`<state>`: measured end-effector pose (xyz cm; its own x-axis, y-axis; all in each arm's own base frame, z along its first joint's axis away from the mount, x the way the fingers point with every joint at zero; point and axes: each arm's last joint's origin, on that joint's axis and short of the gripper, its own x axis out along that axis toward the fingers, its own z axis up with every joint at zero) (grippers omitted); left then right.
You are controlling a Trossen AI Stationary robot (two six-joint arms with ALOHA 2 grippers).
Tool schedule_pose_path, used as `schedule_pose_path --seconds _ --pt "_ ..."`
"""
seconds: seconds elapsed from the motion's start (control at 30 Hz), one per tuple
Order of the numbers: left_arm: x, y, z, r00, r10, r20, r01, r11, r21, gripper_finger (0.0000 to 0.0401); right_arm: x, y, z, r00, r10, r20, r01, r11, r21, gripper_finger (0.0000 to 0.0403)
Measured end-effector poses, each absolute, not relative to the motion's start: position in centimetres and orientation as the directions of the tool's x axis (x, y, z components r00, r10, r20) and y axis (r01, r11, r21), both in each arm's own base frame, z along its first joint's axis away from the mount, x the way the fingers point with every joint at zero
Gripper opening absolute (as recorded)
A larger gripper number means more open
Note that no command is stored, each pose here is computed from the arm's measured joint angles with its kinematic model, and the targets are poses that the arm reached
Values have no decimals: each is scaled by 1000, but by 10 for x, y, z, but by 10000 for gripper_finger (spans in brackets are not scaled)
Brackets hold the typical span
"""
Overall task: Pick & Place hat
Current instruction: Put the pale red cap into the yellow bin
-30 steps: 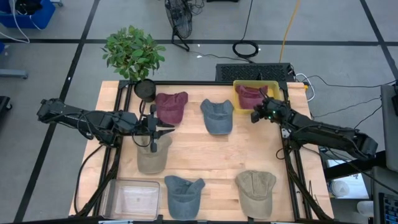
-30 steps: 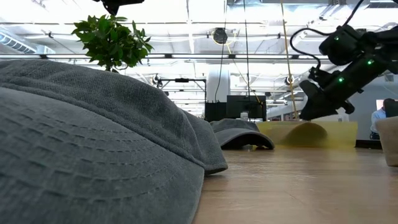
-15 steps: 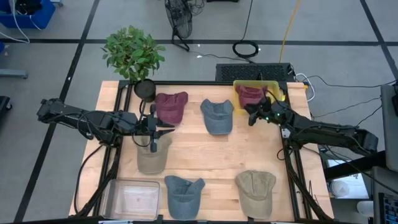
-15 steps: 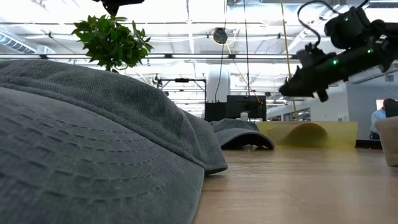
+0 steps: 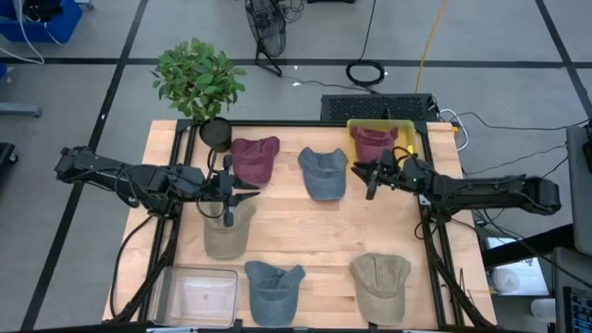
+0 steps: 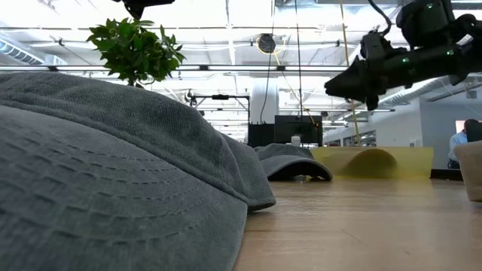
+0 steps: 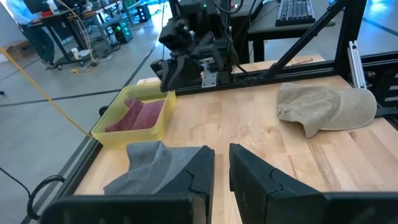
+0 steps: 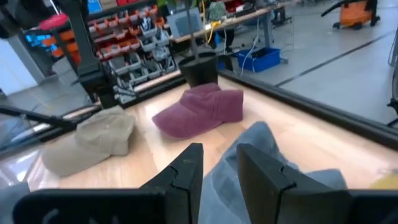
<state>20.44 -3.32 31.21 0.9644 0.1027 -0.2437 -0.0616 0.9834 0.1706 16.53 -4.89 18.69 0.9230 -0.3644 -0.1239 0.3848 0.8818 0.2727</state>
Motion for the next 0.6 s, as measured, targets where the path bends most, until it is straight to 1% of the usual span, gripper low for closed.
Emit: schedule_pose_path --seconds 0.1,0.3,0.5,0.6 --pt "205 -33 313 966 102 -237 -62 983 171 56 170 -47 183 928 -347 -136 372 887 273 84" --pt "205 -33 315 971 101 -218 -60 980 190 56 180 -40 184 950 -303 -76 312 908 278 84" --pt "205 -33 315 971 101 -218 -59 979 194 56 184 -33 186 965 -261 -38 261 924 281 84" --pt "205 -33 315 972 101 -214 -55 976 210 56 189 -29 192 971 -235 -35 236 937 258 84"
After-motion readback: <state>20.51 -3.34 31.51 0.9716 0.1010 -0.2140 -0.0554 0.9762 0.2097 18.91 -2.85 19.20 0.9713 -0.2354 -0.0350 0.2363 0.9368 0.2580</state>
